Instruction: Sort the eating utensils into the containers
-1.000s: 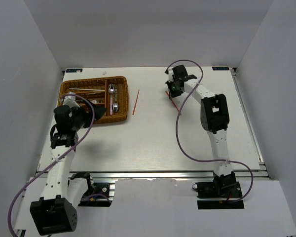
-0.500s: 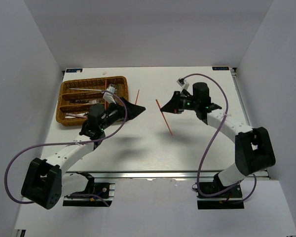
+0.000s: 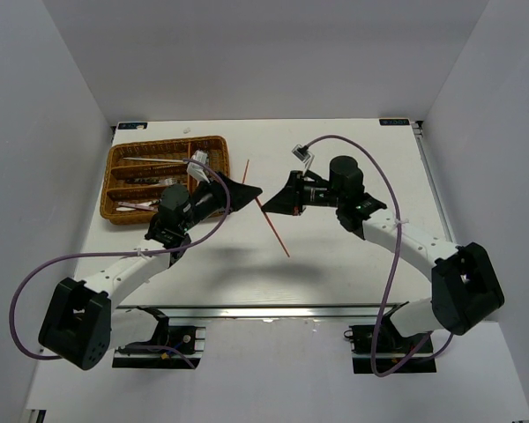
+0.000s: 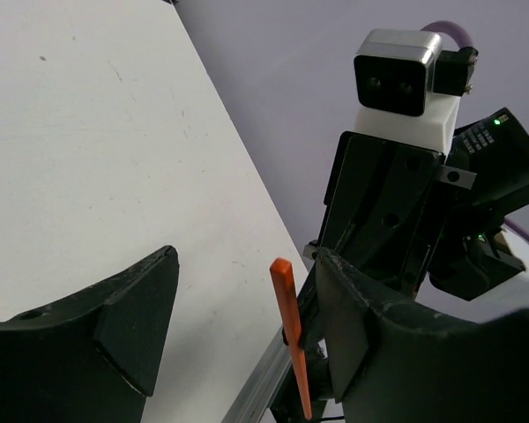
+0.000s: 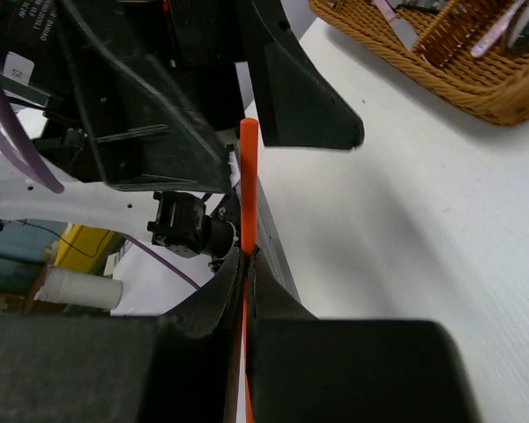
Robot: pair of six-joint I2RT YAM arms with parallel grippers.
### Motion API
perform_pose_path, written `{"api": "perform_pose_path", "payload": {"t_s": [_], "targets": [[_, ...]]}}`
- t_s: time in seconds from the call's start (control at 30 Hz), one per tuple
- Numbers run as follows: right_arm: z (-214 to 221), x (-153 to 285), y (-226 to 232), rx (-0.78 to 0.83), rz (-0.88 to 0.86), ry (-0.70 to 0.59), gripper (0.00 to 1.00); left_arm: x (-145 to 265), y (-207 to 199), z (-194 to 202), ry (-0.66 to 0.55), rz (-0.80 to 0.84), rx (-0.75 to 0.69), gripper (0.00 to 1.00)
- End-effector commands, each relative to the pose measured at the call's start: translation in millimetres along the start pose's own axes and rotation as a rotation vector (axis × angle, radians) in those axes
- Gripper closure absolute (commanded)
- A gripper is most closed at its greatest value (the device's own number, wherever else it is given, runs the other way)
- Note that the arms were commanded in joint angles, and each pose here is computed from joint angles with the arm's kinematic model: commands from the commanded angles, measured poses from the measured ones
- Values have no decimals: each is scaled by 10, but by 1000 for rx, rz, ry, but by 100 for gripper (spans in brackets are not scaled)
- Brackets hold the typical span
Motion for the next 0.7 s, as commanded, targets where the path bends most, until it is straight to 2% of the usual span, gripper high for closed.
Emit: {"api": "perform_pose_path", "payload": {"t_s": [0.0,0.07,0.13,0.17,0.23,0.27,0.3,0.33,0.37,0.43,0.47,0.53,0.57,0.67], "targets": [[-157,-128,147,51,-35,-33,100,8,-206,-93,-30,77,-18,28],[-188,-203,143,52,-27,-36,100,11,-252,-89,-18,106,-8,41],[-254,-249,162,54,-21,-46,100,22,-323,-90,-16,151,-15,61],[-261,-278,141,49,-20,-42,100,23,-334,-93,-14,157,-16,78],[-312,-304,151,57,-19,-49,100,25,-322,-95,-18,144,-23,96],[-315,-295,162,61,-19,-53,93,21,-311,-106,-25,129,-30,100],[-321,-284,143,59,7,-69,79,4,-251,-150,-48,48,-18,100],[-337,-237,105,58,34,-87,59,-7,-194,-209,-73,-20,-45,100],[-298,-158,86,56,60,-101,11,30,76,-292,-128,-241,-12,100],[-303,6,-63,30,148,-153,11,92,261,-555,-223,-425,40,100],[-229,104,-90,17,173,-164,11,277,548,-790,-302,-563,112,100],[-209,255,-204,-3,227,-193,11,470,803,-1071,-423,-624,239,100],[-157,317,-225,-10,242,-194,11,698,1052,-1324,-541,-691,294,100],[-74,435,-303,-16,289,-178,11,1066,1488,-1833,-775,-791,409,100]]}}
Point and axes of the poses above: each gripper's point midway between its finger pads, its own x axis back along the fingers, its own y axis along the line the jaws close on, z = x × y, the point moved 8 cm from there along x, back along the fingers, and after that the axes turned 3 degrees about x, right-handed, at the moved point
